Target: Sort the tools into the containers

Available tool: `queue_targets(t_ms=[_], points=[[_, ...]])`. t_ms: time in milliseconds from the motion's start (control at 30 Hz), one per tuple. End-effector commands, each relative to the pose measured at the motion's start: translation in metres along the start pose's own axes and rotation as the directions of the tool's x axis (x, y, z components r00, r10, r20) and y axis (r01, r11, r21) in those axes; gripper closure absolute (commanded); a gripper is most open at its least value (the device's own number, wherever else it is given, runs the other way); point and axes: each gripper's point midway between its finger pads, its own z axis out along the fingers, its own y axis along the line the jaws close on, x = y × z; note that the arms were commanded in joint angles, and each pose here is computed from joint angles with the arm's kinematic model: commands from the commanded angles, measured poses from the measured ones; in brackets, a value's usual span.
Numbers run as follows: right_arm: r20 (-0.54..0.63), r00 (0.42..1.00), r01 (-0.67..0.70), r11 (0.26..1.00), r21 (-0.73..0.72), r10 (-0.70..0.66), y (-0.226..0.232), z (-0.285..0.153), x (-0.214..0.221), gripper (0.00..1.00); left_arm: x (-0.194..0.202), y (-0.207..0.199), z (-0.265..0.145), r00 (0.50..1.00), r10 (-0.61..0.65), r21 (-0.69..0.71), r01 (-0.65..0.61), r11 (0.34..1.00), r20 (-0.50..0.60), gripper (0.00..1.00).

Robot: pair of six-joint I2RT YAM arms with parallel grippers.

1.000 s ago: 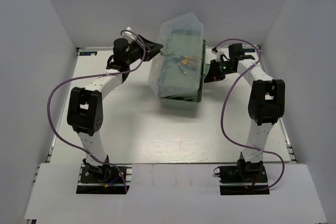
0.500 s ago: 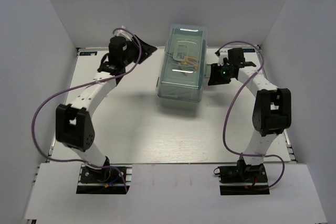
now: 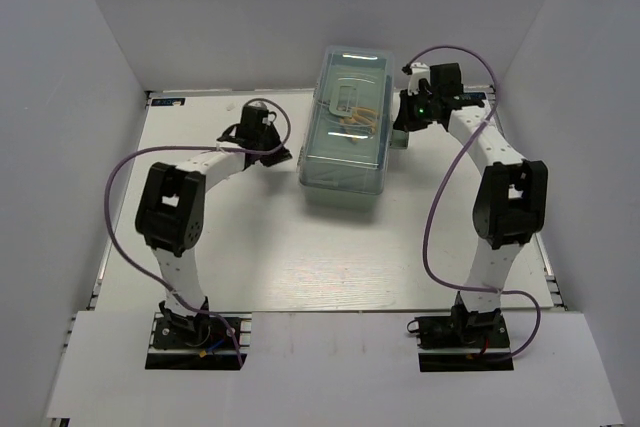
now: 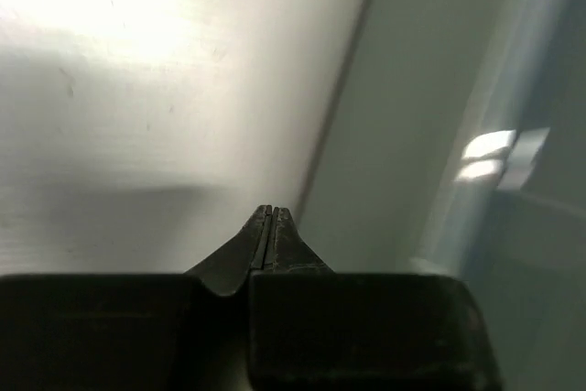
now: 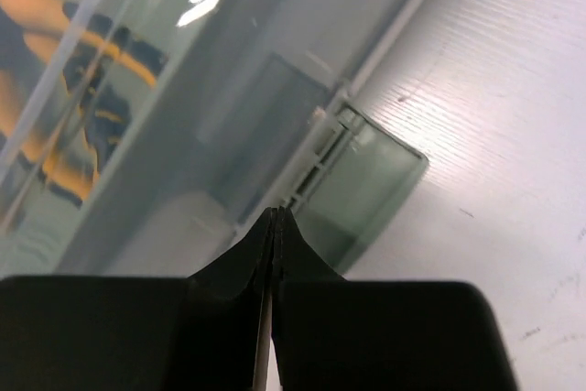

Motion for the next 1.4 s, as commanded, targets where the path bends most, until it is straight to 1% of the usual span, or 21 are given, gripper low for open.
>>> queue_targets(t_ms=[0, 200, 300, 467, 667, 733, 800, 833, 900, 967, 1000, 1033, 1067, 1100, 1133, 1167, 1200, 1233, 1267, 1300, 1367], points=[[-0.001, 0.999, 0.033, 0.999, -0.031, -0.033, 0.012, 0.009, -0.016, 1.00, 0.013, -0.032, -0.008, 0.995, 0.082, 0.109, -0.076, 0.991, -0.052, 0.97], [0.027, 0.997, 0.072, 0.996, -0.049, -0.071, 0.025, 0.017, -0.036, 1.00, 0.036, -0.058, -0.005, 0.977, 0.186, 0.250, -0.154, 0.956, -0.109, 0.98], [0.034, 0.996, 0.088, 0.996, -0.033, -0.087, 0.025, 0.019, -0.039, 1.00, 0.046, -0.087, -0.012, 0.960, 0.245, 0.366, -0.181, 0.913, -0.136, 0.98], [0.046, 0.993, 0.111, 0.994, -0.004, -0.110, 0.021, 0.016, -0.043, 1.00, 0.064, -0.100, -0.012, 0.939, 0.297, 0.417, -0.202, 0.886, -0.175, 0.98], [0.035, 0.992, 0.117, 0.993, 0.026, -0.118, 0.015, 0.012, -0.041, 1.00, 0.069, -0.095, -0.010, 0.937, 0.294, 0.385, -0.204, 0.900, -0.191, 0.98], [0.014, 0.992, 0.121, 0.991, 0.052, -0.122, 0.012, 0.010, -0.034, 1.00, 0.064, -0.075, -0.008, 0.944, 0.265, 0.292, -0.202, 0.935, -0.196, 0.98], [0.019, 0.992, 0.120, 0.972, 0.203, -0.126, -0.009, -0.009, -0.041, 1.00, 0.056, -0.045, -0.009, 0.955, 0.236, 0.148, -0.210, 0.966, -0.181, 0.92], [0.018, 0.993, 0.110, 0.962, 0.249, -0.118, -0.014, -0.017, -0.035, 0.97, 0.054, -0.034, -0.013, 0.958, 0.230, 0.086, -0.218, 0.972, -0.170, 0.81], [0.049, 0.991, 0.093, 0.899, 0.429, -0.126, -0.039, -0.048, -0.046, 0.83, 0.028, -0.018, -0.032, 0.969, 0.234, -0.037, -0.237, 0.971, -0.081, 0.59], [0.042, 0.990, 0.094, 0.865, 0.492, -0.132, -0.048, -0.070, -0.037, 0.57, 0.024, -0.006, -0.047, 0.962, 0.267, -0.095, -0.271, 0.958, -0.058, 0.33], [0.045, 0.990, 0.092, 0.860, 0.502, -0.132, -0.045, -0.092, -0.024, 0.45, 0.011, -0.010, -0.066, 0.957, 0.291, -0.101, -0.290, 0.952, -0.006, 0.26], [0.060, 0.987, 0.101, 0.868, 0.486, -0.149, -0.039, -0.094, -0.023, 0.22, 0.013, -0.006, -0.073, 0.940, 0.342, -0.096, -0.341, 0.935, -0.001, 0.22], [0.064, 0.986, 0.107, 0.871, 0.480, -0.156, -0.036, -0.099, -0.019, 0.10, 0.011, -0.010, -0.083, 0.925, 0.378, -0.074, -0.376, 0.924, 0.019, 0.16], [0.026, 0.989, 0.116, 0.877, 0.466, -0.144, -0.030, -0.102, 0.011, 0.10, 0.011, -0.017, -0.092, 0.909, 0.416, -0.027, -0.416, 0.909, 0.035, 0.14], [0.072, 0.986, 0.102, 0.877, 0.470, -0.153, -0.024, -0.117, 0.008, 0.10, 0.007, -0.025, -0.111, 0.886, 0.454, 0.014, -0.457, 0.889, 0.094, 0.14], [0.094, 0.988, 0.067, 0.885, 0.460, -0.124, -0.020, -0.118, 0.015, 0.10, 0.009, -0.030, -0.122, 0.844, 0.523, 0.036, -0.530, 0.847, 0.121, 0.00], [0.123, 0.984, 0.063, 0.888, 0.455, -0.132, -0.012, -0.132, 0.015, 0.10, 0.010, -0.031, -0.131, 0.829, 0.540, 0.049, -0.551, 0.833, 0.146, 0.00], [0.086, 0.989, 0.068, 0.895, 0.440, -0.117, -0.008, -0.131, 0.046, 0.10, 0.021, -0.021, -0.136, 0.822, 0.555, 0.053, -0.565, 0.824, 0.130, 0.00], [0.127, 0.985, 0.049, 0.897, 0.440, -0.116, -0.003, -0.142, 0.045, 0.10, 0.015, -0.030, -0.158, 0.793, 0.576, 0.073, -0.598, 0.798, 0.199, 0.00], [0.067, 0.993, 0.058, 0.907, 0.417, -0.095, -0.001, -0.134, 0.080, 0.10, 0.013, -0.025, -0.166, 0.782, 0.584, 0.064, -0.609, 0.791, 0.218, 0.00], [0.120, 0.987, 0.048, 0.911, 0.409, -0.106, 0.008, -0.151, 0.085, 0.10, 0.021, -0.014, -0.177, 0.745, 0.625, 0.053, -0.652, 0.757, 0.232, 0.00]])
